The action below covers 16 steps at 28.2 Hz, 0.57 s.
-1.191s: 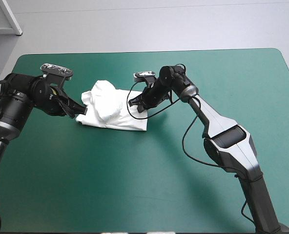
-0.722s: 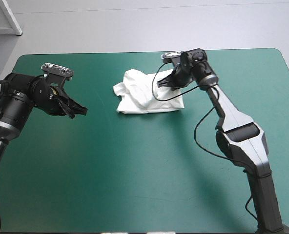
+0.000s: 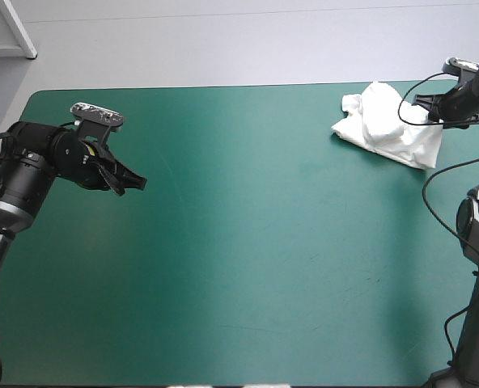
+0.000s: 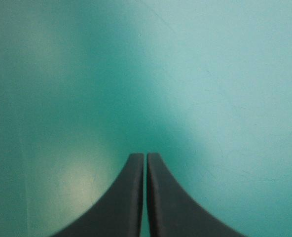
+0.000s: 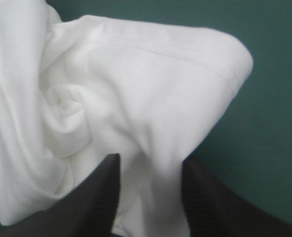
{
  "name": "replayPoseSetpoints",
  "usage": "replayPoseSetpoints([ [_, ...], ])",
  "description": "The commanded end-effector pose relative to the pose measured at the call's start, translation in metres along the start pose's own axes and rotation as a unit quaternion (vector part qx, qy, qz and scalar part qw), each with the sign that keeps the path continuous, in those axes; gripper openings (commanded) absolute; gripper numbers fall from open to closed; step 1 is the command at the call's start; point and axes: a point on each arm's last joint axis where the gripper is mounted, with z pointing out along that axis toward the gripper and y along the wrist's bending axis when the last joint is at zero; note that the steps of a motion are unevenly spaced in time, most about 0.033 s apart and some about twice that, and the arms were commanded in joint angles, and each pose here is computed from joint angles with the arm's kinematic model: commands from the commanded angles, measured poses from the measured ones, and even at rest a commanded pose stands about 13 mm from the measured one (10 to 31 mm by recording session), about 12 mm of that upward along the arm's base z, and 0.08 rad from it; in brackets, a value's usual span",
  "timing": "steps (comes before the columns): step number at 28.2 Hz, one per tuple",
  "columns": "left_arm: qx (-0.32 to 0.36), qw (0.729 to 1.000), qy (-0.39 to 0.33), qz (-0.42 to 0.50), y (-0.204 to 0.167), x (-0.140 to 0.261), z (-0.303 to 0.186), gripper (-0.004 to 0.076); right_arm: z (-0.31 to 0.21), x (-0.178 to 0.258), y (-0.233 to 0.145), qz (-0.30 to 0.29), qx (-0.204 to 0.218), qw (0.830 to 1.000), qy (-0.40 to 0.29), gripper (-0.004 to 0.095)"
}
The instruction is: Fold the cloth
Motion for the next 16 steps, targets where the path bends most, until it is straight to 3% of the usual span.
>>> replayPoseSetpoints([
  [1,-0.006,0.998,-0.063,-0.002,0.002,-0.007,-0.022,0.002,-0.052,-0.015,0.004,-0.015,0.004,0.997,-0.074,0.0703],
  [4,-0.007,0.997,-0.071,-0.002,0.002,-0.008,-0.022,0.0019,-0.054,-0.015,0.004,0.005,0.006,0.997,-0.076,0.0648],
  [6,-0.007,0.997,-0.082,-0.003,0.002,-0.01,-0.023,0.0019,-0.06,-0.016,0.006,0.028,-0.002,0.996,-0.08,0.0543],
  [12,-0.012,0.991,-0.133,-0.004,0.003,-0.02,-0.025,0.0019,-0.106,-0.017,0.028,0.013,-0.085,0.989,-0.119,-0.0021],
  [16,-0.012,0.985,-0.173,0.004,0.002,-0.026,-0.027,0.0019,-0.157,-0.014,0.048,-0.006,-0.139,0.977,-0.161,-0.0017],
])
